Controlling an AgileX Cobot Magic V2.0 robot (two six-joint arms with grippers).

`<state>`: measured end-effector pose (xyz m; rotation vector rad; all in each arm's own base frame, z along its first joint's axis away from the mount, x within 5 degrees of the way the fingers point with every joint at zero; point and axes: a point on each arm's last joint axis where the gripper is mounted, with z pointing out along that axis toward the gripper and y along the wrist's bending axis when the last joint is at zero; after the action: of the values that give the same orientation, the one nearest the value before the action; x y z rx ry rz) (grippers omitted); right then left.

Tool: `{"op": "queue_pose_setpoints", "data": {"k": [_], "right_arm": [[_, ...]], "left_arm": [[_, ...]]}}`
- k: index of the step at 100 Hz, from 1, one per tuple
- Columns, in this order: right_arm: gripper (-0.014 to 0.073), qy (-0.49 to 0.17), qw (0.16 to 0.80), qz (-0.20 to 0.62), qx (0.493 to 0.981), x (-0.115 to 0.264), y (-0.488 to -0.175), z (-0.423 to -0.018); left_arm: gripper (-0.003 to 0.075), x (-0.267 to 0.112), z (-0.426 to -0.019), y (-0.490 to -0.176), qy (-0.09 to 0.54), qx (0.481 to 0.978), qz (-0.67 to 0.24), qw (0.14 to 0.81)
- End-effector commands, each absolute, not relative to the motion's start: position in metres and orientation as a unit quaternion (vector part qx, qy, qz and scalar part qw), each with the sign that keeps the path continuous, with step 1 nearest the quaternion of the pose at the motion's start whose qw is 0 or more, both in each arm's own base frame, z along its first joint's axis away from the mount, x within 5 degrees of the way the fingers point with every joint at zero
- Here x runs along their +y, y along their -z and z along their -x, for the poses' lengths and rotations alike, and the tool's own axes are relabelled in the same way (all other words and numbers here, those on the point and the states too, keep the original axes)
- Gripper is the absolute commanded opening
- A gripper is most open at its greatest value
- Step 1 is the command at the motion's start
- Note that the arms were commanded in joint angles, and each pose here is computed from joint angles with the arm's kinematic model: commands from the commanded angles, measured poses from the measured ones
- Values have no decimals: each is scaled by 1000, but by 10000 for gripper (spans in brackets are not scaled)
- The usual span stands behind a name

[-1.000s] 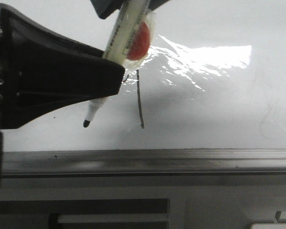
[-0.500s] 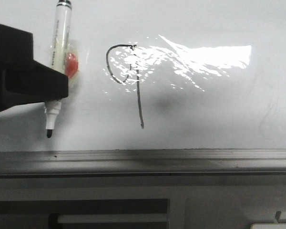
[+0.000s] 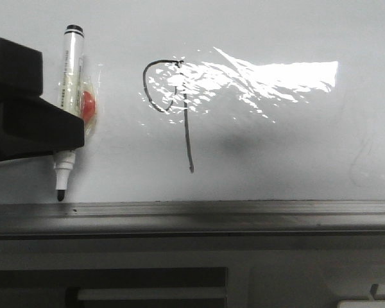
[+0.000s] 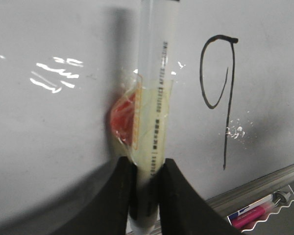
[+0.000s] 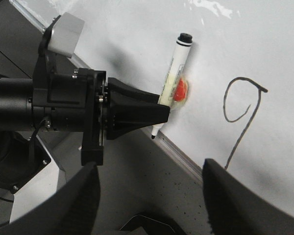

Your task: Write number 9 on whiteboard

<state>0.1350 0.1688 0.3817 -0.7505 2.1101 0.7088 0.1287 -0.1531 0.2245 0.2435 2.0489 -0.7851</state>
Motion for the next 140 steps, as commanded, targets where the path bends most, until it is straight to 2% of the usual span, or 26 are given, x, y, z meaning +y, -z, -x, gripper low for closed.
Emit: {"op": "queue_pose_setpoints", "data": {"k": [1, 10, 30, 41, 47, 52, 79, 101, 108, 127, 140], "right_arm": [[399, -303, 424, 284, 805, 167, -400, -133], [399, -303, 424, 284, 805, 167, -400, -133], [399, -302, 423, 284, 806, 167, -400, -133], [398, -300, 424, 285, 805, 166, -400, -133], [382, -296, 427, 287, 805, 166, -400, -134], [335, -290, 430, 290, 804, 166, -400, -134], [-68, -265, 474, 301, 784, 146, -401, -124], [-61, -264, 538, 301, 742, 115, -383, -101], [-61, -266, 565, 300, 721, 102, -374, -91], [-61, -285, 641, 289, 652, 69, -344, -62], [-61, -280, 658, 291, 635, 52, -315, -48]], "left_arm": [[-20, -154, -133, -236, 330, 814, -80, 472], [10, -154, -133, -236, 330, 814, -80, 472], [269, -154, -133, -237, 330, 812, -79, 475], [317, -154, -133, -237, 330, 812, -79, 475], [316, -154, -133, -237, 330, 812, -79, 476], [316, -154, -133, -238, 330, 809, -83, 478], [316, -144, -127, -257, 353, 780, -82, 511], [298, -123, -112, -284, 359, 726, -115, 576], [234, -115, -106, -291, 361, 707, -125, 595], [-22, -90, -89, -293, 375, 671, -125, 627], [-20, -76, -78, -279, 377, 662, -135, 634]]}}
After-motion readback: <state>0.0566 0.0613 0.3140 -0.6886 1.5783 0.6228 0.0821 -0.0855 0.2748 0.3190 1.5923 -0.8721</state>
